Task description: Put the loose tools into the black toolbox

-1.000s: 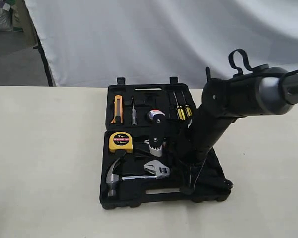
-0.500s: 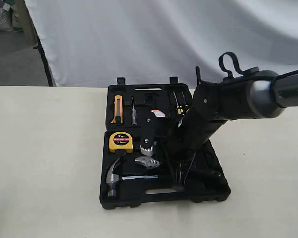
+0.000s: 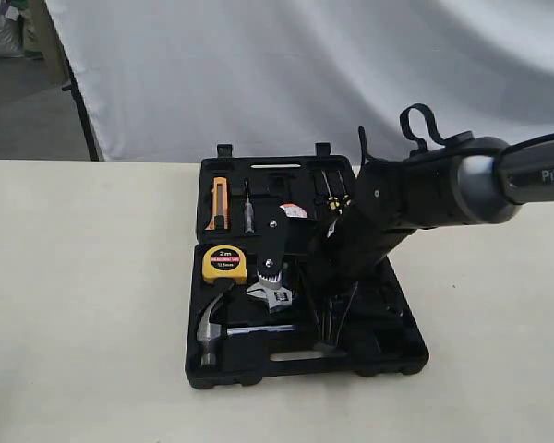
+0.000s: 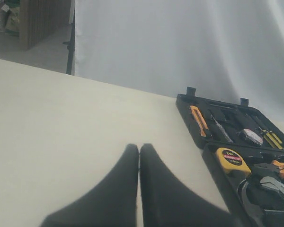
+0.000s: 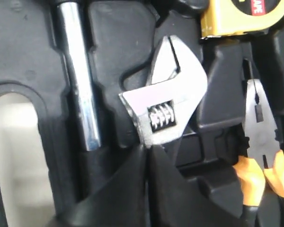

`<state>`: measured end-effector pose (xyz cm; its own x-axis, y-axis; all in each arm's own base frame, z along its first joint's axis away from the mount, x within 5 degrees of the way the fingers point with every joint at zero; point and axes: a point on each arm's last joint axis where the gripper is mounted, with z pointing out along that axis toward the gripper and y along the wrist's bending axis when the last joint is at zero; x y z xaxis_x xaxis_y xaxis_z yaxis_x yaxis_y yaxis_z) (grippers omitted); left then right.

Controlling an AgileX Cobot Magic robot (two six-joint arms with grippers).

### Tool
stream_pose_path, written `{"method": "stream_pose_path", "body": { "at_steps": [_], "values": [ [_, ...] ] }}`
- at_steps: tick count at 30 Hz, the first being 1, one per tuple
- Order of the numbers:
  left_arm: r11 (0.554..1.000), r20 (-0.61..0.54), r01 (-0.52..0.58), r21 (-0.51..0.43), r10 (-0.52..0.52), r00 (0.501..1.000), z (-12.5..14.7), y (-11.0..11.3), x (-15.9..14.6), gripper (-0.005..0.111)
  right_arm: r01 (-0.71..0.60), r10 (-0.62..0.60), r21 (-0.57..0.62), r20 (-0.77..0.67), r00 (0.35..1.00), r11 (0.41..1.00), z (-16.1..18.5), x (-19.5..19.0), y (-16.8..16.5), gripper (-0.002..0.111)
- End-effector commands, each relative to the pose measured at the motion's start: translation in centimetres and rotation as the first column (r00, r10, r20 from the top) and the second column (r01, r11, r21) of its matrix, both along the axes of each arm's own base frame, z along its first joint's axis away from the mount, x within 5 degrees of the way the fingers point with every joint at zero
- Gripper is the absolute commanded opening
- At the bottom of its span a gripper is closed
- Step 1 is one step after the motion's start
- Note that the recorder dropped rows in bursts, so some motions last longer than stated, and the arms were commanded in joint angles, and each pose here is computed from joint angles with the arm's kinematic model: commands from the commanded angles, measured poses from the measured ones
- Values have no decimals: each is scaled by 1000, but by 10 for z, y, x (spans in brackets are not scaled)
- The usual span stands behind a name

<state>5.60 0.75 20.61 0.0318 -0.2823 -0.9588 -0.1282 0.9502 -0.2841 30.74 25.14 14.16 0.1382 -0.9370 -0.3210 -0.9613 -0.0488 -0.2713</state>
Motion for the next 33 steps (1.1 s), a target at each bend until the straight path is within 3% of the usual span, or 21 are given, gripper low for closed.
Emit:
{"method": "stream_pose_path", "body": {
  "at_steps": [1,15,33],
  "values": [
    [1000,13,-26,1,26,1000,2,1,-1,1,3,-3,8,36,999,1000,-3,5,1,0],
    [1000,13,-26,1,26,1000,2,1,-1,1,44,-46,56,37,998,997,-1,6,4,0],
    [1000,13,-26,1,26,1000,2,1,-1,1,-7,4,66,45,999,998,-1,-8,21,0]
  ]
}}
